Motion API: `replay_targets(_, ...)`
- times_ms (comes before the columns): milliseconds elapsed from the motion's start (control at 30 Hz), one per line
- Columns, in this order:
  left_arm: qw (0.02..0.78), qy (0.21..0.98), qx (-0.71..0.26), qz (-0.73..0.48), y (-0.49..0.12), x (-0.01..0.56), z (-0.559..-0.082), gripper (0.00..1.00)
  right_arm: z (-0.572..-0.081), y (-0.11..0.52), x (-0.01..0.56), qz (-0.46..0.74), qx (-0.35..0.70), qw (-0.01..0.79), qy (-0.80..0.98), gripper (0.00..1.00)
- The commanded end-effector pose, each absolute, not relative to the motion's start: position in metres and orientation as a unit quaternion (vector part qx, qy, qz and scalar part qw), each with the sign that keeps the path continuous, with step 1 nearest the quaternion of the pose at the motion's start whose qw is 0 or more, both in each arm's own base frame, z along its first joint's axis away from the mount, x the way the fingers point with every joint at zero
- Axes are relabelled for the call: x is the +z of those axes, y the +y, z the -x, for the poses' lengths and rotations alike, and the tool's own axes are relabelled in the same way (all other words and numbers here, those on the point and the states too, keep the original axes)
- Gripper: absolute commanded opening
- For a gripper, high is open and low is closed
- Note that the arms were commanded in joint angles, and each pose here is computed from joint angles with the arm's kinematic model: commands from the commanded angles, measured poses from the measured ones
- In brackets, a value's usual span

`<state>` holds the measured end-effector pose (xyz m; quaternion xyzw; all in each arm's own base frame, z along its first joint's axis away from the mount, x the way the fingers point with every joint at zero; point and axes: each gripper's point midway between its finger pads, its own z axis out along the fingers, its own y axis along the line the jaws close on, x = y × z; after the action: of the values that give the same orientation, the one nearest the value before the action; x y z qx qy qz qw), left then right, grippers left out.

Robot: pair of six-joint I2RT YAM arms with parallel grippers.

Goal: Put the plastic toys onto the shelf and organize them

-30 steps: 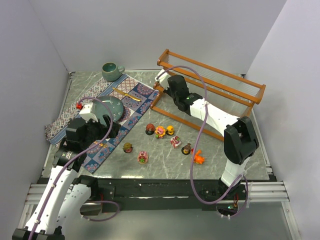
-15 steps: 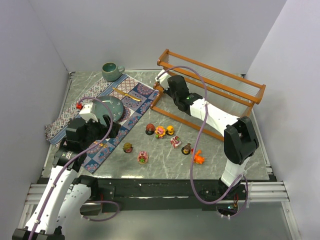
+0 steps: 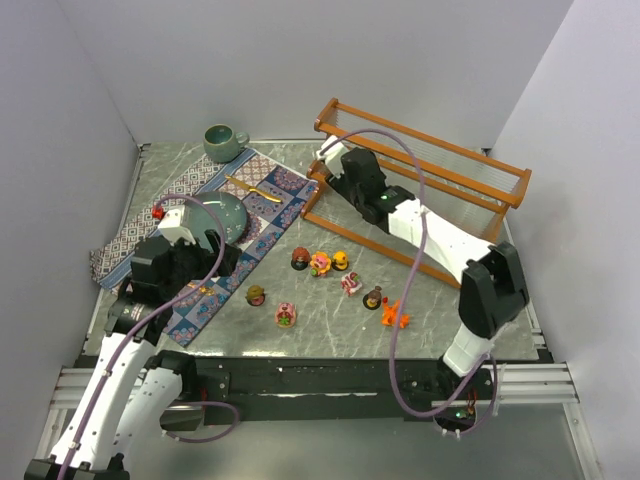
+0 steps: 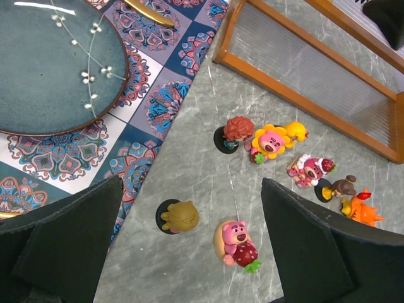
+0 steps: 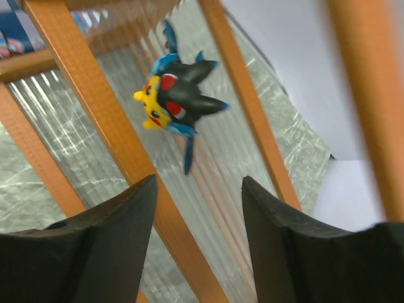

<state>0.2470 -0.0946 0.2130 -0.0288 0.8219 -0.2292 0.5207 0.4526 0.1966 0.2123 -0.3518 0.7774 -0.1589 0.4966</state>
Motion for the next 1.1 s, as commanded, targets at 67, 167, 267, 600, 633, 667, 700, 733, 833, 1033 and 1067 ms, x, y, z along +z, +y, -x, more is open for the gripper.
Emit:
replay_targets(67,0.552,0.799,-0.239,0.019,-0.097,0.240,-0.247,0.97,-0.408,0.207,0.261,0.319,-0.103,0.545,0.768,0.69)
replay_targets(167,0.554,0.795,-0.246,0.013,-0.099,0.242,-0.246,0.97,-0.385,0.207,0.260,0.305,-0.074,0.547,0.776,0.73)
replay_targets(267,0.556,0.791,-0.255,0.004,-0.103,0.245,-0.245,0.97,-0.357,0.209,0.254,0.284,-0.029,0.547,0.787,0.76)
replay_targets(600,0.528,0.800,-0.283,-0.026,-0.129,0.238,-0.252,0.97,-0.297,0.163,0.220,0.144,0.044,0.560,0.815,0.94)
replay_targets(633,0.526,0.802,-0.283,-0.029,-0.133,0.238,-0.252,0.97,-0.295,0.152,0.224,0.110,0.047,0.568,0.814,0.95)
replay_targets(667,0.525,0.802,-0.283,-0.034,-0.138,0.241,-0.252,0.97,-0.293,0.144,0.217,0.095,0.043,0.567,0.817,0.96)
replay_targets(700,0.510,0.809,-0.289,-0.050,-0.153,0.237,-0.248,0.97,-0.293,0.138,0.216,0.078,0.043,0.570,0.817,0.98)
replay_targets(733,0.509,0.814,-0.278,-0.046,-0.155,0.236,-0.250,0.97,-0.293,0.128,0.220,0.051,0.046,0.579,0.812,0.98)
replay_targets(833,0.487,0.825,-0.277,-0.072,-0.187,0.232,-0.242,0.97,-0.290,0.119,0.216,0.022,0.062,0.588,0.806,1.00)
replay_targets(1033,0.486,0.819,-0.254,-0.166,-0.278,0.224,-0.211,0.97,-0.287,0.097,0.214,-0.029,0.088,0.608,0.789,1.00)
replay_targets(1067,0.495,0.814,-0.223,-0.205,-0.300,0.218,-0.204,0.97,-0.287,0.094,0.211,-0.037,0.091,0.611,0.786,1.00)
